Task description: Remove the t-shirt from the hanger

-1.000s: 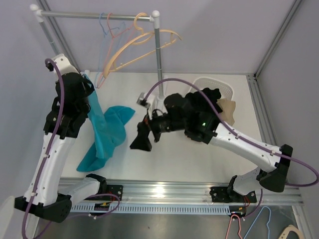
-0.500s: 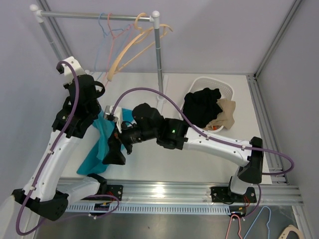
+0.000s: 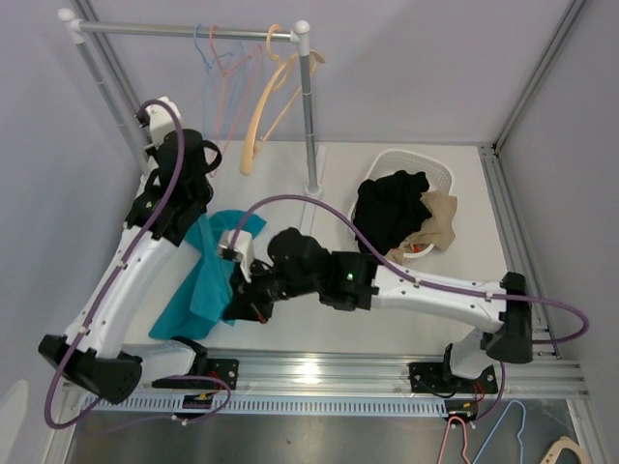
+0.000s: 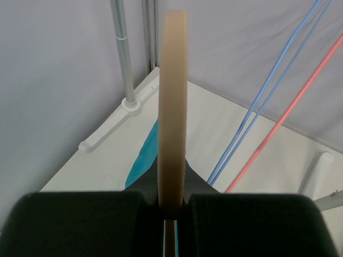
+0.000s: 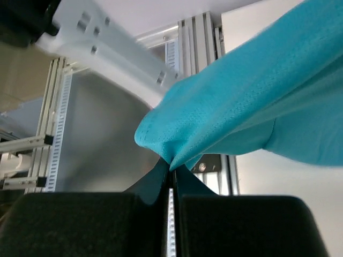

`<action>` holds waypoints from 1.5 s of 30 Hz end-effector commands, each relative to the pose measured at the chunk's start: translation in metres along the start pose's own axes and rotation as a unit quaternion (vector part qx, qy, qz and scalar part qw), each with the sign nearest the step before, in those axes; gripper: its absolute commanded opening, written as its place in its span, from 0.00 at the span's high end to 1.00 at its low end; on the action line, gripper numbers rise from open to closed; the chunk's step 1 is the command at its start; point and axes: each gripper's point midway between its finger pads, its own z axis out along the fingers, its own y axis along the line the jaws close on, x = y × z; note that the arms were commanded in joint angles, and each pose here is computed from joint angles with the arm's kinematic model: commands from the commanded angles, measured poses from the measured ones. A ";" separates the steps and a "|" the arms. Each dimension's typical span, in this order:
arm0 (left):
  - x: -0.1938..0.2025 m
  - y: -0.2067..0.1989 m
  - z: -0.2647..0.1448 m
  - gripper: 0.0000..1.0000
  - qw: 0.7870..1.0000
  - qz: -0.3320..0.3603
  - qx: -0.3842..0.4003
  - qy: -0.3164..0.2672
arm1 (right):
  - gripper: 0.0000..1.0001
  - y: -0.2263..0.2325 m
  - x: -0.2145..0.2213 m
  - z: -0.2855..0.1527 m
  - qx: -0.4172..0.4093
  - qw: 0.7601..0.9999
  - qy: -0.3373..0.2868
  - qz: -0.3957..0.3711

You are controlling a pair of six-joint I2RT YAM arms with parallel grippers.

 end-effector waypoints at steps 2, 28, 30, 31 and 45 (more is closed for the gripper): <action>-0.030 -0.023 0.023 0.99 0.999 -0.046 0.012 -0.026 | 1.00 0.041 0.027 -0.036 -0.012 1.000 -0.012 0.025; 0.021 0.063 -0.131 0.99 0.973 -0.048 0.207 0.090 | 1.00 -0.261 0.018 0.013 0.275 0.952 -0.022 0.134; 0.026 0.075 -0.149 0.99 0.968 -0.046 0.226 0.093 | 1.00 -0.276 0.024 0.027 0.280 0.950 -0.018 0.140; 0.035 0.080 -0.156 0.99 0.966 -0.038 0.232 0.109 | 1.00 -0.287 0.029 0.041 0.283 0.949 -0.015 0.141; 0.019 0.113 -0.192 0.99 0.963 -0.076 0.250 0.071 | 0.00 -0.293 0.096 0.110 0.242 0.959 0.056 0.134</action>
